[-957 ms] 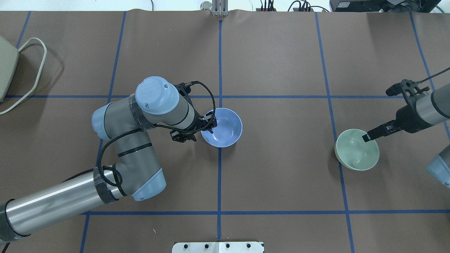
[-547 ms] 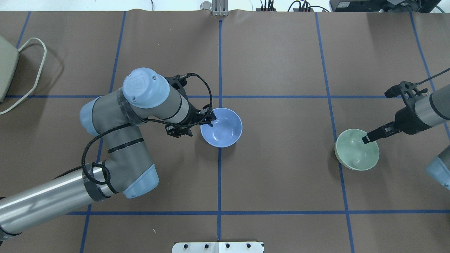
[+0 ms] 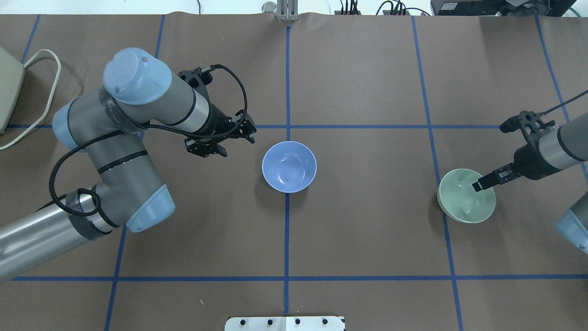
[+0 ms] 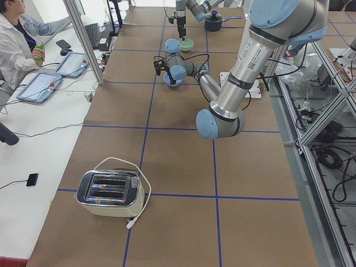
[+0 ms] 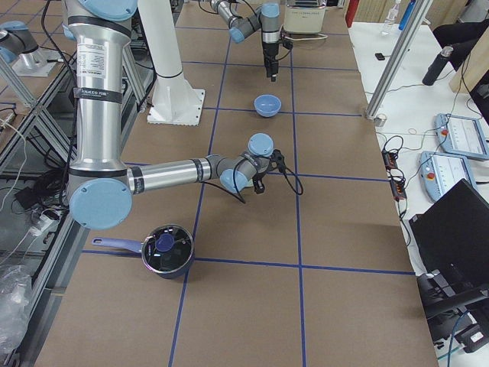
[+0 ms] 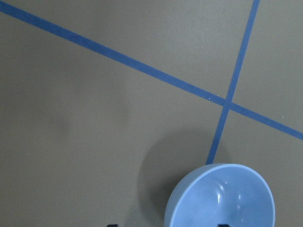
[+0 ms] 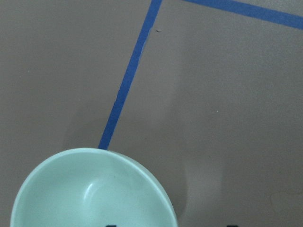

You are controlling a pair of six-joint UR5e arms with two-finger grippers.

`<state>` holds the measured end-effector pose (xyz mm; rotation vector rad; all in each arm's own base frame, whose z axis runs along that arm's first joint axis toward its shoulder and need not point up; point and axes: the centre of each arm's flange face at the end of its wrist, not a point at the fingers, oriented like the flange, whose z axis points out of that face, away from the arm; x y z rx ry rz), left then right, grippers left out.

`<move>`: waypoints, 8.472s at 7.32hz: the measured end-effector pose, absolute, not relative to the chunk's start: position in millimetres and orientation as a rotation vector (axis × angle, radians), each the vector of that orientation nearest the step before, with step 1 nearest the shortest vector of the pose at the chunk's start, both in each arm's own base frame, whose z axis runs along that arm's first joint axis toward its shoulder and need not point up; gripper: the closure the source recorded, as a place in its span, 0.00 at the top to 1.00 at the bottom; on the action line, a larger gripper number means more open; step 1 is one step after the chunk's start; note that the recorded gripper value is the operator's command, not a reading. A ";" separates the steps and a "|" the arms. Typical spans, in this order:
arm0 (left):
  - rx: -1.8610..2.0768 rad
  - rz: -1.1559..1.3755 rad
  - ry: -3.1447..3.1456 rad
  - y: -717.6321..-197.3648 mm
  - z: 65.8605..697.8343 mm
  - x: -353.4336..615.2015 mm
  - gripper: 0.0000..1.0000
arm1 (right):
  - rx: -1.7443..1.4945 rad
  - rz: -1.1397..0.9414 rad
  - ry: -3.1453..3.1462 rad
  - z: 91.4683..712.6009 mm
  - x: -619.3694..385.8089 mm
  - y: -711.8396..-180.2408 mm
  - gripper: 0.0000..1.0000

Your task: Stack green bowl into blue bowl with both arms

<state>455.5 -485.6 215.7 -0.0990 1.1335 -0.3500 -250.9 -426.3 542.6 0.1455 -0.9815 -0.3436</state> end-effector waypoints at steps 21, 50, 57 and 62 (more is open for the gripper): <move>0.066 -0.104 1.003 -497.1 360.8 318.1 0.74 | 0.151 -0.283 -1.034 353.6 -310.2 -512.5 0.04; 0.076 -0.024 0.922 -484.9 424.7 299.9 0.75 | 0.226 -0.195 -0.923 218.7 -535.0 -477.4 0.05; 0.103 -0.038 0.903 -487.7 425.0 299.1 0.75 | 0.245 -0.186 -0.908 220.8 -536.5 -478.2 0.87; 0.106 -0.039 0.899 -487.8 426.9 298.1 0.75 | 0.261 -0.180 -0.919 218.5 -524.3 -477.4 1.00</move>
